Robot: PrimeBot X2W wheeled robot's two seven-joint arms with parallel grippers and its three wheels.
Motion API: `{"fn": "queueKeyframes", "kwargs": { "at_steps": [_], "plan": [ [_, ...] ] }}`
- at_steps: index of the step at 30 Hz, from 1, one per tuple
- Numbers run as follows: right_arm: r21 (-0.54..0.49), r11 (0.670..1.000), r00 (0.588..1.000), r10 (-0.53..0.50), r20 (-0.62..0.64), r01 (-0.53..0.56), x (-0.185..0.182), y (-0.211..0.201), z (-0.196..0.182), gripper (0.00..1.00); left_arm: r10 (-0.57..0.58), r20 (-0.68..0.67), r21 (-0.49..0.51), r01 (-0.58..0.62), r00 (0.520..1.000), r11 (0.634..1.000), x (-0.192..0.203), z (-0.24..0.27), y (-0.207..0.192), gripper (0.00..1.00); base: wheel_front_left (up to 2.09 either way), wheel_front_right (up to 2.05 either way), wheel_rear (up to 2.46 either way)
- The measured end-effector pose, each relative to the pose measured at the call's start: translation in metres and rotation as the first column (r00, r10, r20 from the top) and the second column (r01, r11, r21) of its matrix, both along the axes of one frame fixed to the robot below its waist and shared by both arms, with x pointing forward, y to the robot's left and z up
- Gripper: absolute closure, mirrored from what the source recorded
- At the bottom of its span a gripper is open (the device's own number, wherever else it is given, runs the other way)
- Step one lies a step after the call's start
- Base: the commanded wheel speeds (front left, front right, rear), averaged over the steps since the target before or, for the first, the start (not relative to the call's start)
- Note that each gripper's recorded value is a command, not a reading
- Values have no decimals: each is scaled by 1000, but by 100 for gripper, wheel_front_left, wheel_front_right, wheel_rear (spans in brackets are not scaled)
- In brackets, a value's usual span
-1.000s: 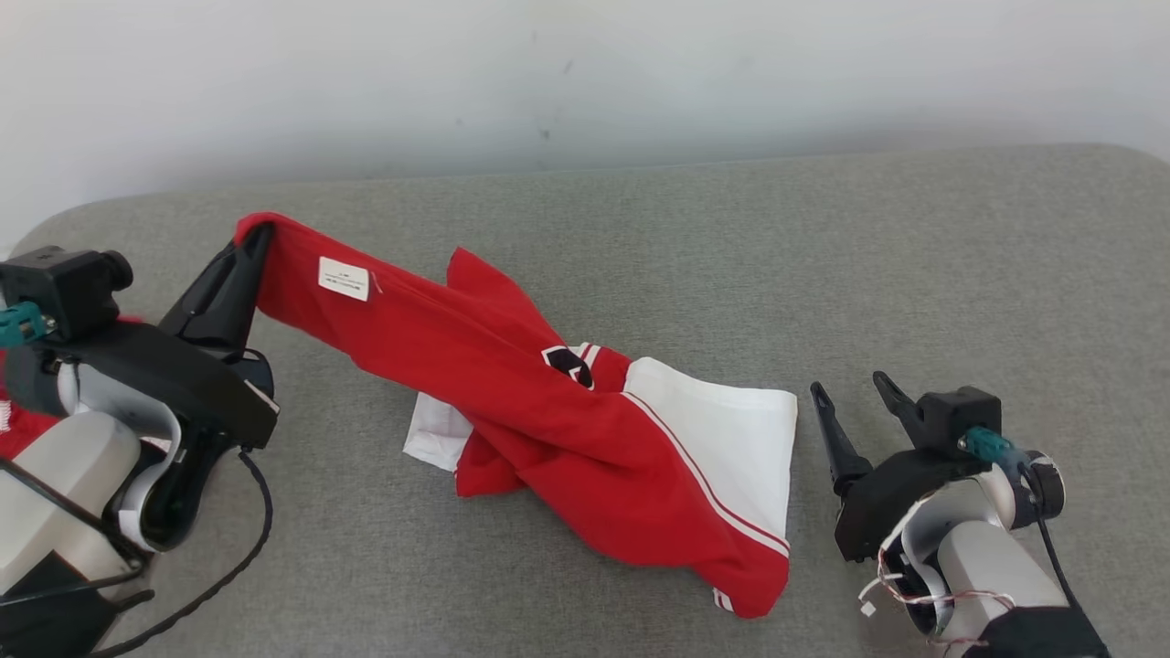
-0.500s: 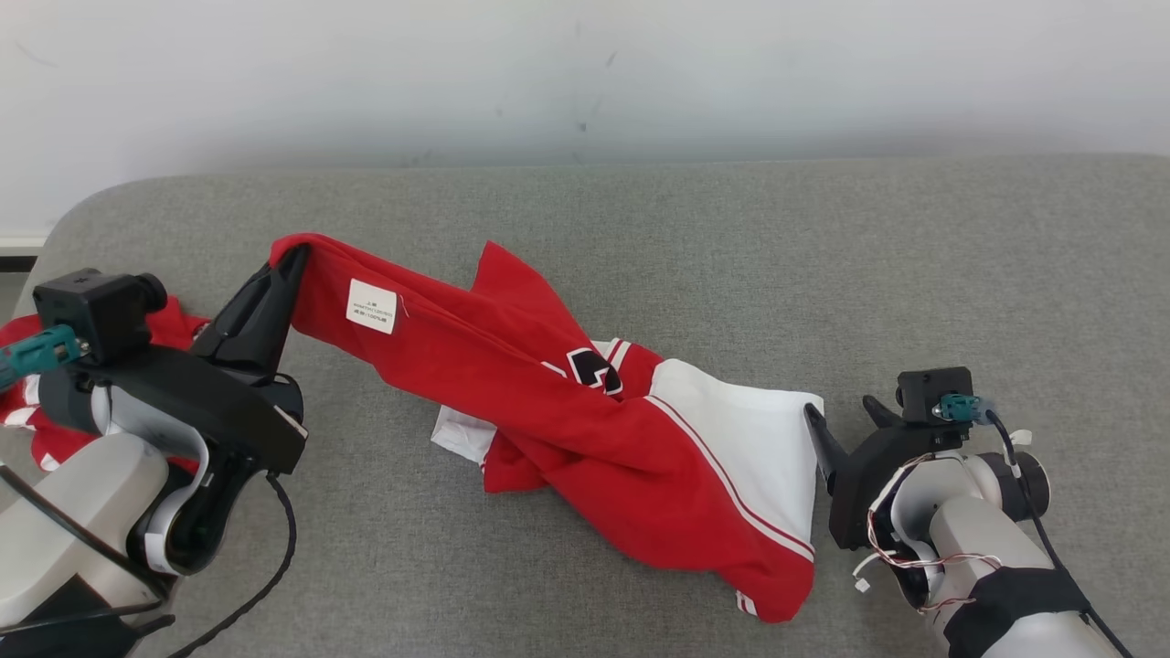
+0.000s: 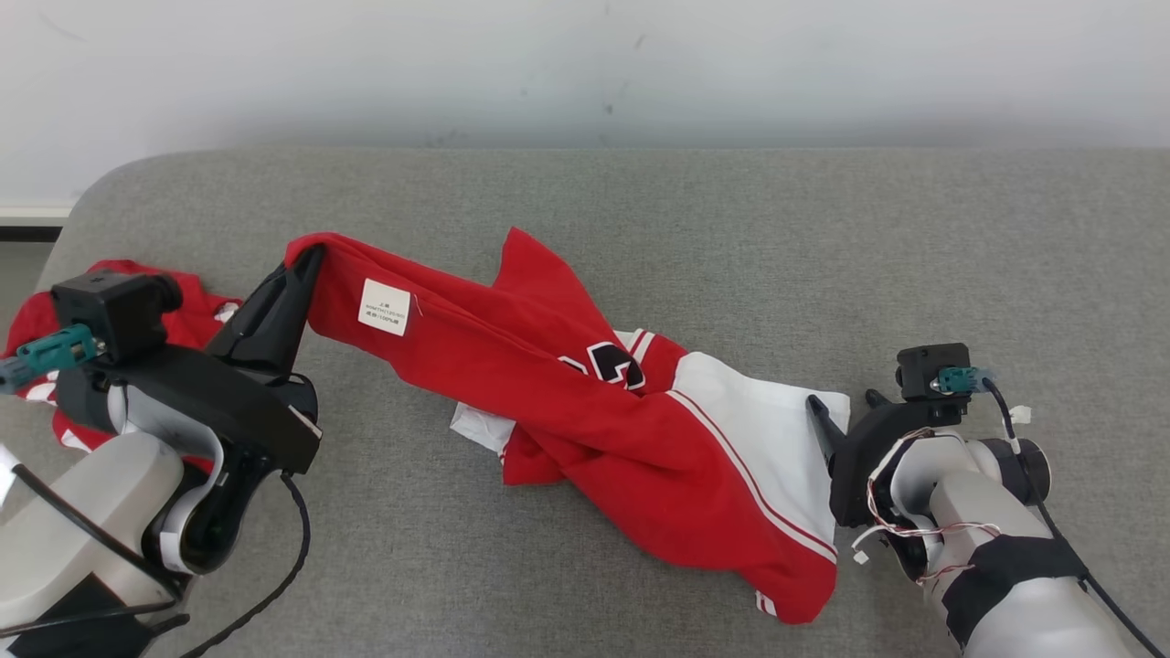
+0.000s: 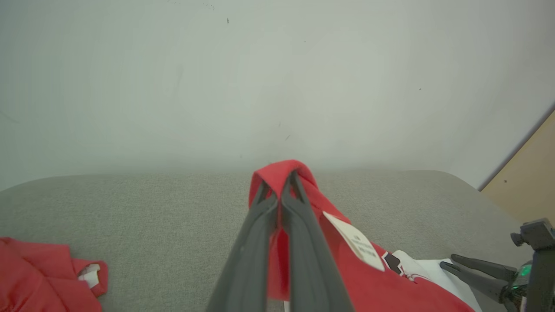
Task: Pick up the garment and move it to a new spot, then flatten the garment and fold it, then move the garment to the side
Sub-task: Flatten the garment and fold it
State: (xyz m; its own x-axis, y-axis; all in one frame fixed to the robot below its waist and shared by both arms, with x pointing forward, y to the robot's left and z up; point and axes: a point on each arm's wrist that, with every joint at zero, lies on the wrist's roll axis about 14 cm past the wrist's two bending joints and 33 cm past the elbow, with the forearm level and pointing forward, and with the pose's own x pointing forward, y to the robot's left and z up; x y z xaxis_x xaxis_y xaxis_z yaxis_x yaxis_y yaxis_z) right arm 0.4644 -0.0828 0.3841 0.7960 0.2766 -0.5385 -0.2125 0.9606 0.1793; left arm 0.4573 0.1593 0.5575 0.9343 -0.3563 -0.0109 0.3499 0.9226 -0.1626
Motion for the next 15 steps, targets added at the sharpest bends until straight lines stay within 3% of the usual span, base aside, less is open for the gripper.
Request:
{"fn": "queueKeyframes", "kwargs": {
  "at_steps": [3,4,6,15],
  "plan": [
    [4,1000,1000,4,-25,-4,0,3,-4,0,6,-5,-2,-6,1000,1000,-1,-2,1,100,0,0,0],
    [3,1000,999,9,-35,-9,1,5,-5,48,10,-7,-1,-10,1000,1000,-1,-3,3,100,0,0,0],
    [-2,1000,999,19,-48,-19,1,7,-7,100,16,-9,0,-16,1000,1000,-1,-3,5,100,0,0,0],
    [13,999,998,41,-53,-40,4,15,-1,100,39,-22,6,-39,999,999,1,-7,16,100,0,0,0]
  ]
}}
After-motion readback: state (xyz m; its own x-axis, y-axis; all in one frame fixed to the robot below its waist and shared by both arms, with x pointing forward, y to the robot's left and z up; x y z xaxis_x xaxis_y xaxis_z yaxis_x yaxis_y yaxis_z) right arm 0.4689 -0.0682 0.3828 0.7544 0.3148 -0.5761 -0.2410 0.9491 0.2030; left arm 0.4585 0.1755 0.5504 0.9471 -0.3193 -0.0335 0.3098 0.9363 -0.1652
